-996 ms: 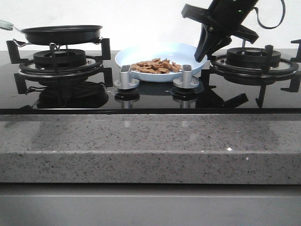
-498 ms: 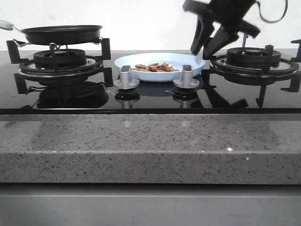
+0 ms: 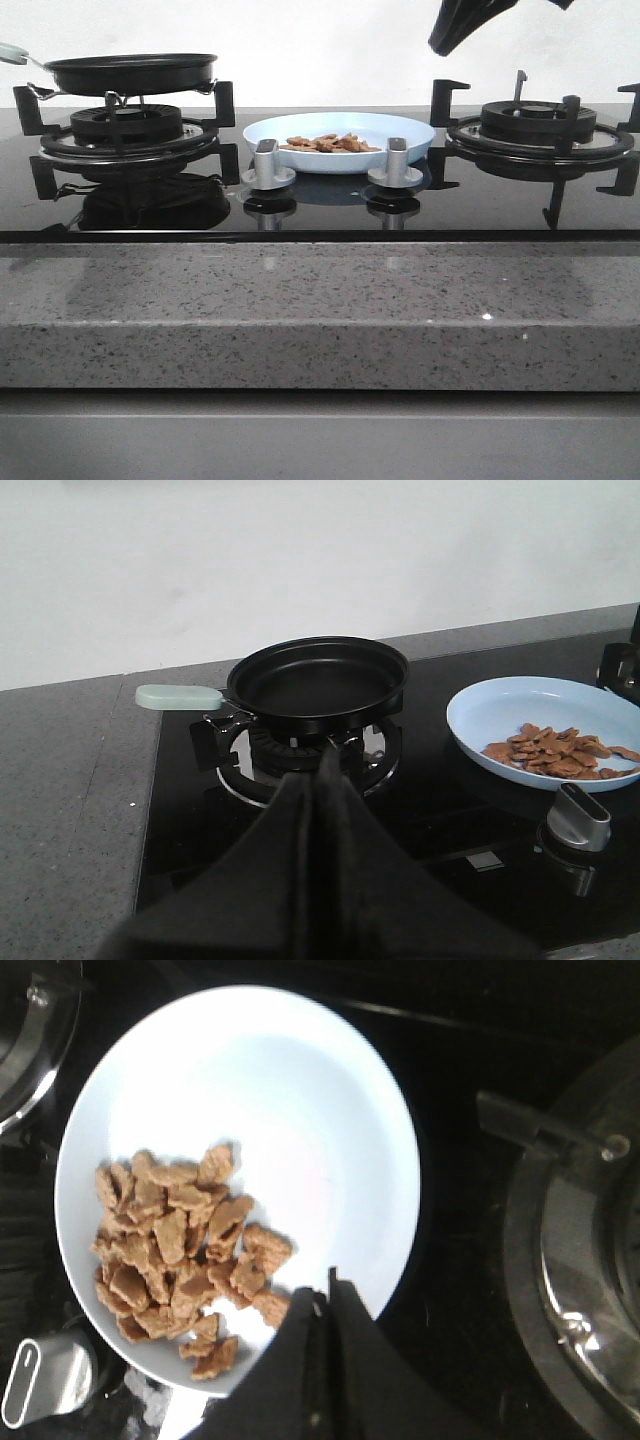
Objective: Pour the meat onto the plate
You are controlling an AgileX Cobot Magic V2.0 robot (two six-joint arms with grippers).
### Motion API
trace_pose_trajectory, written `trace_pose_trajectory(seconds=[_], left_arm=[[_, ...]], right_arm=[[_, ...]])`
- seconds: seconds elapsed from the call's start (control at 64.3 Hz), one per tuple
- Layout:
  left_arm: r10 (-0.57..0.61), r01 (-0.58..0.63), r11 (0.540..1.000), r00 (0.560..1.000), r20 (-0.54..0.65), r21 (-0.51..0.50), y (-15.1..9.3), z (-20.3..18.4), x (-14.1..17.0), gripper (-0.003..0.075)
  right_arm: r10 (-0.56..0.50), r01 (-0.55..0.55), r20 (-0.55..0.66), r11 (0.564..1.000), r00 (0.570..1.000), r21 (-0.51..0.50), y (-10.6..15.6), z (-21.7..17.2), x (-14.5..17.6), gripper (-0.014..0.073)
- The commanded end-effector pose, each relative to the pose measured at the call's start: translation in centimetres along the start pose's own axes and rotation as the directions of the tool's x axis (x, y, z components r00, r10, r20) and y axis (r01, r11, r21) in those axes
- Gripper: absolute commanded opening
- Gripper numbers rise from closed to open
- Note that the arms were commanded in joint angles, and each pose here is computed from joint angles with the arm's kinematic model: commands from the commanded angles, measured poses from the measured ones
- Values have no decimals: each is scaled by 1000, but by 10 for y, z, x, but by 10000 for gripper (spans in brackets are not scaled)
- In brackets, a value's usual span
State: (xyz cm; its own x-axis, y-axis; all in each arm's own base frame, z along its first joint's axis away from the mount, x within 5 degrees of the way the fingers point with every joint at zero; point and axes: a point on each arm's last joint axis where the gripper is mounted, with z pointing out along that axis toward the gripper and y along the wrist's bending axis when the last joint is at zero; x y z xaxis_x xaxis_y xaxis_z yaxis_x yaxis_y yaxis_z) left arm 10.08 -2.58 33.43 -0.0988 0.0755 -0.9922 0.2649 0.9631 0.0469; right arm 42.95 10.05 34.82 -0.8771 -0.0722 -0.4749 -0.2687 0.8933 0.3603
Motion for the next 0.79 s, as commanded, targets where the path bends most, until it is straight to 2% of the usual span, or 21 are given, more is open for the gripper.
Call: trace_pose_trajectory(seconds=[0.0,0.156,0.296,0.56,0.778], left_arm=[[-11,13,1000,995,100,-22,2,-1,-16,-20],[-11,13,1000,995,100,-22,2,-1,-16,-20],[-11,13,1000,995,100,-22,2,-1,-16,-20],[-11,13,1000,995,100,-22,2,-1,-16,-20],[-11,13,1000,995,100,-22,2,-1,-16,-20]], right_arm=[[-35,38,96,999,995,-24,17,-42,-4,-69],[-75,73,116,997,990,27,20,-59,1,-69],[-132,116,164,988,978,99,24,-88,22,-69],[-199,114,353,962,914,247,18,-119,105,-69],[-224,99,472,956,853,275,17,-135,170,-69]])
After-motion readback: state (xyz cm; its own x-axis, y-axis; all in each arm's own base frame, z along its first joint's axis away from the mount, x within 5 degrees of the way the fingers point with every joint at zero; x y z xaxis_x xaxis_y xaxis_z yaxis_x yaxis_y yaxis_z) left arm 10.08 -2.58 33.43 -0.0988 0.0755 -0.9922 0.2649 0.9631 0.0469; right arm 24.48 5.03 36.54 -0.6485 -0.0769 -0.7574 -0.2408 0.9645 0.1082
